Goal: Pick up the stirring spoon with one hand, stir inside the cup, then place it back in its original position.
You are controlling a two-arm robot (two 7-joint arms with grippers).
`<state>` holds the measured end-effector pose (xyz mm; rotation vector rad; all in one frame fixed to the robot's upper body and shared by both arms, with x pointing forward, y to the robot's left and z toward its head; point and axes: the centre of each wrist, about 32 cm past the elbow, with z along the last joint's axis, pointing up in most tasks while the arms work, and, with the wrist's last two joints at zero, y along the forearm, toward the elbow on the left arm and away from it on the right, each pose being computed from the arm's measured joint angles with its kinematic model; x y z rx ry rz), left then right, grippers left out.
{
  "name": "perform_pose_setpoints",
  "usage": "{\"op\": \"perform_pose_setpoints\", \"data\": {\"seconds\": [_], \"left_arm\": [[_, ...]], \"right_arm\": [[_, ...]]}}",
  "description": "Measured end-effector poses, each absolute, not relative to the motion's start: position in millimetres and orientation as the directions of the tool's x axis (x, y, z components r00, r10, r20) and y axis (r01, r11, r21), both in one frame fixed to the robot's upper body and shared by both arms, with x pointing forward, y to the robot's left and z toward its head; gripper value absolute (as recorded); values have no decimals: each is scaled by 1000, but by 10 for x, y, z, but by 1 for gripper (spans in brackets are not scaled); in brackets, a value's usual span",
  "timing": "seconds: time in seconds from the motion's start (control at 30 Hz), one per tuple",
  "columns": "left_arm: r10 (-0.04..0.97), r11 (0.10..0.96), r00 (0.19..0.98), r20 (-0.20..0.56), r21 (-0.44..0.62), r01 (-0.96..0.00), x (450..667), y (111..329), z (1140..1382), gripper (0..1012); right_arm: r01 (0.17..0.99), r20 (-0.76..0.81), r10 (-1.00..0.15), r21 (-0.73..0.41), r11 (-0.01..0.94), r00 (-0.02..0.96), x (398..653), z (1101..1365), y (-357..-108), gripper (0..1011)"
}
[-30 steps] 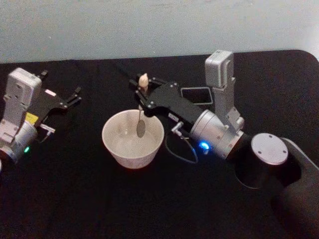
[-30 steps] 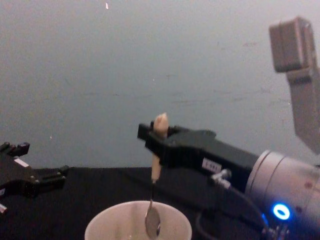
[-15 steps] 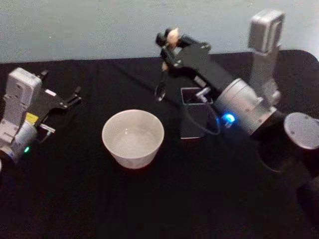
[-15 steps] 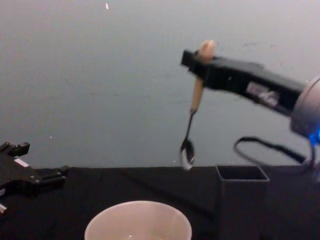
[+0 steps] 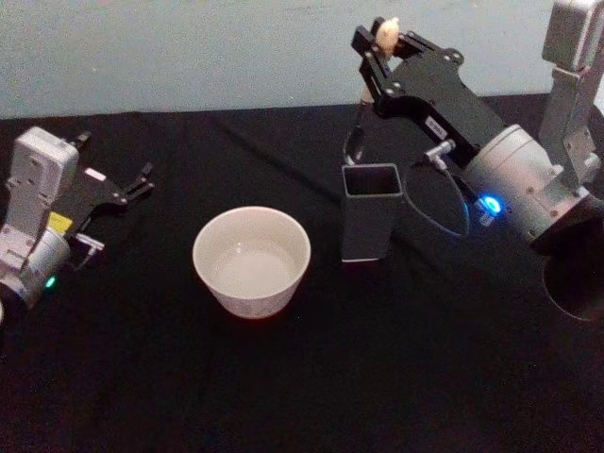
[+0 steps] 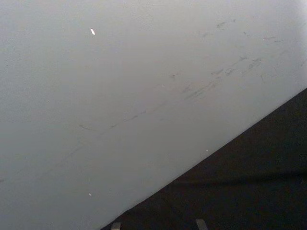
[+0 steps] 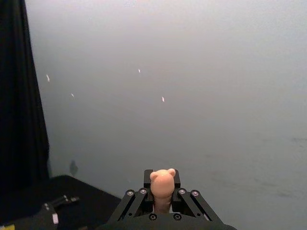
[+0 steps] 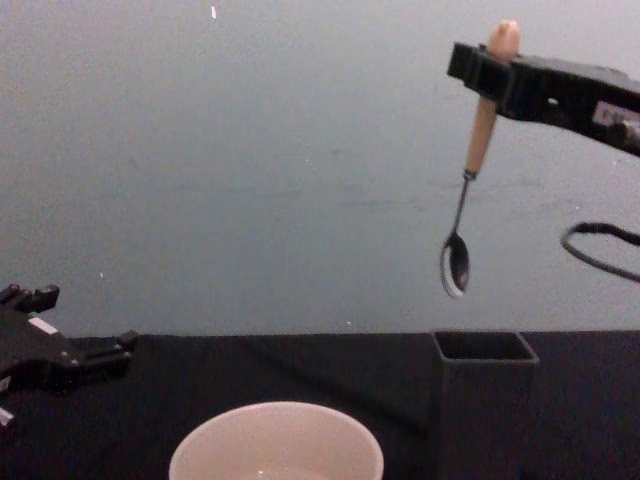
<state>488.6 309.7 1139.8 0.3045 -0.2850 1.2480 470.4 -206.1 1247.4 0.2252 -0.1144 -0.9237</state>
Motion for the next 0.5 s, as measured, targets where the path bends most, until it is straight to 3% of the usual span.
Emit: {"op": "perform_pose_setpoints", "data": {"seconds": [0.5], "left_arm": [[880, 287, 292, 374, 70, -955, 4886, 3097, 11398, 1001]], "right_arm": [[827, 1, -837, 150, 541, 547, 4699, 12326, -2092, 195]]}}
